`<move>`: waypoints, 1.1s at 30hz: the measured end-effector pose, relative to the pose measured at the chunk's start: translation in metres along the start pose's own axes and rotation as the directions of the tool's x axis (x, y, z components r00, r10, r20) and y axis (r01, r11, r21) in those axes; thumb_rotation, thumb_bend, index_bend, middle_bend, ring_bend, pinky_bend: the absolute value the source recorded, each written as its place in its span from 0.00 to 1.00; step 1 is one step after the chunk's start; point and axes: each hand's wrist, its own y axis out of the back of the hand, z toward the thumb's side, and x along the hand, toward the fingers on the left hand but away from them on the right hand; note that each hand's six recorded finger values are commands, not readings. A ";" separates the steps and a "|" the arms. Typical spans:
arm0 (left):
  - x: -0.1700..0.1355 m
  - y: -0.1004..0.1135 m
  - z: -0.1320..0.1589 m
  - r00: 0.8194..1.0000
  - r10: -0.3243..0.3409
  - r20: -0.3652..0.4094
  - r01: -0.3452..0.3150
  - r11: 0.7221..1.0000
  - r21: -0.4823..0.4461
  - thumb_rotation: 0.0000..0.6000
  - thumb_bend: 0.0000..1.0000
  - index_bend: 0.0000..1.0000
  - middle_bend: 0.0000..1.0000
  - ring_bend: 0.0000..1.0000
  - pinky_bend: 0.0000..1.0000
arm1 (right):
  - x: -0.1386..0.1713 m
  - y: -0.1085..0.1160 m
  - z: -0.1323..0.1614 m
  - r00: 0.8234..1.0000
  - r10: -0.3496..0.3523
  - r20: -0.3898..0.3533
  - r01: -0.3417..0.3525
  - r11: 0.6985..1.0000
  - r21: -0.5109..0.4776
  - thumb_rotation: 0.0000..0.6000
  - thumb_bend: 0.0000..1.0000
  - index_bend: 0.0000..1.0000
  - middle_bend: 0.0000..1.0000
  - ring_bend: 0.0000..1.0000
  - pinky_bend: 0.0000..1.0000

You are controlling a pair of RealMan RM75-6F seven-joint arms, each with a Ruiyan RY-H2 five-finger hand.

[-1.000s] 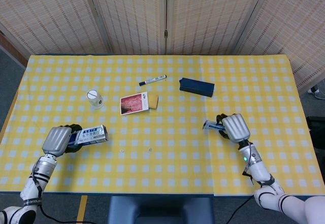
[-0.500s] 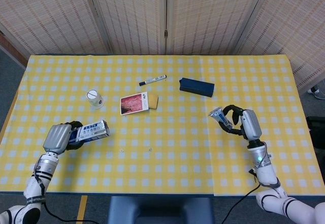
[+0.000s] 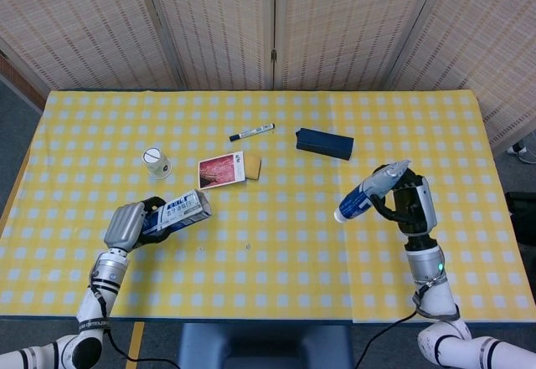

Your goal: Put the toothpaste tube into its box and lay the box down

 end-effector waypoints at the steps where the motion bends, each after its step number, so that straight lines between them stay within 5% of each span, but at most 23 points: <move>1: 0.001 -0.003 0.005 1.000 0.002 0.006 -0.002 1.000 -0.023 1.00 0.33 0.60 0.64 0.58 0.58 | -0.001 -0.001 0.002 1.000 -0.003 -0.008 0.003 1.000 -0.014 1.00 0.31 0.77 0.63 0.78 0.71; 14: 0.001 -0.036 0.066 0.995 -0.050 0.087 0.073 0.955 -0.287 1.00 0.33 0.60 0.64 0.58 0.58 | -0.007 -0.016 0.007 1.000 -0.009 -0.017 0.008 0.996 -0.089 1.00 0.31 0.77 0.63 0.78 0.71; 33: 0.007 -0.041 0.108 0.987 -0.037 0.157 0.098 0.911 -0.400 1.00 0.33 0.60 0.64 0.58 0.58 | -0.024 -0.042 -0.030 0.996 0.022 0.089 -0.008 0.988 -0.154 1.00 0.31 0.77 0.63 0.78 0.71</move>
